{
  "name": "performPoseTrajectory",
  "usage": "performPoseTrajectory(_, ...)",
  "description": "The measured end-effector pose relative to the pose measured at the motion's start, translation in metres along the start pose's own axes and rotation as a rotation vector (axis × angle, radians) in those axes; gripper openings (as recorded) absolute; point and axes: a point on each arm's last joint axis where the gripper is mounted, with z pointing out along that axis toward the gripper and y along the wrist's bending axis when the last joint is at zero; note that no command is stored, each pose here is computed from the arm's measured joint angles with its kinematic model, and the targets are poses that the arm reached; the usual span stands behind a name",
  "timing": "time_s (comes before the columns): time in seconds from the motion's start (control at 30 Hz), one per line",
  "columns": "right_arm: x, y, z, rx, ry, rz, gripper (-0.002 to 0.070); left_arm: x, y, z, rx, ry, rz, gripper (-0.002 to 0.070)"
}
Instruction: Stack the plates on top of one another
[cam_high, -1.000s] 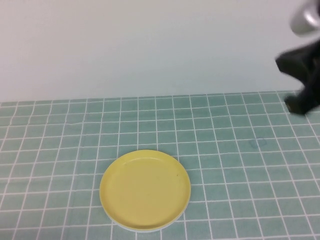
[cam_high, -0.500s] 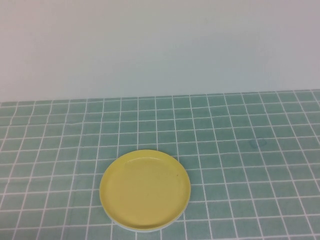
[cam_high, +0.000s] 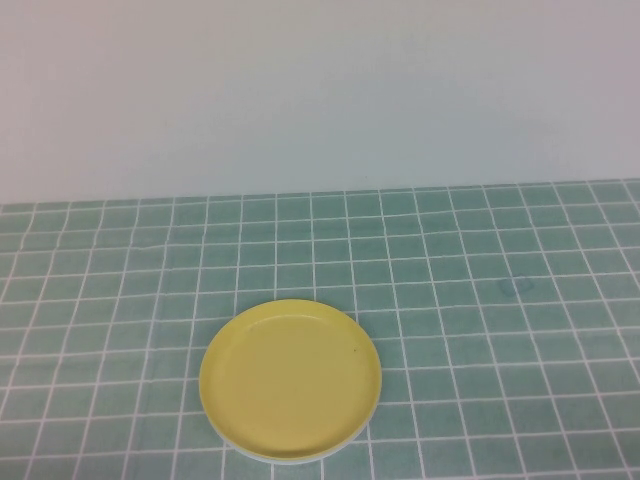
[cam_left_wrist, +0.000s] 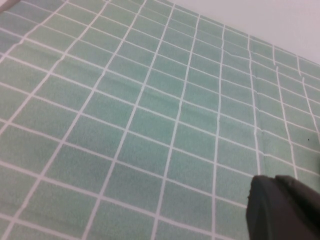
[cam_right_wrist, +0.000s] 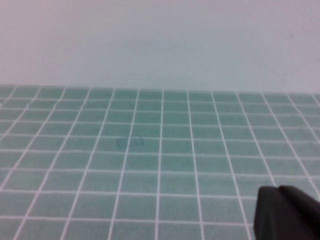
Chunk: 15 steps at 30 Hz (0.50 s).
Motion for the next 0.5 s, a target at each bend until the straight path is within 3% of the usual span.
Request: performPoseTrajectory(0.5, 0.029, 0.002, 0.000, -0.020, 0.144, -0.064, -0.0002, 0.000, 0.000, 0.000, 0.000, 0.000, 0.000, -0.0001)
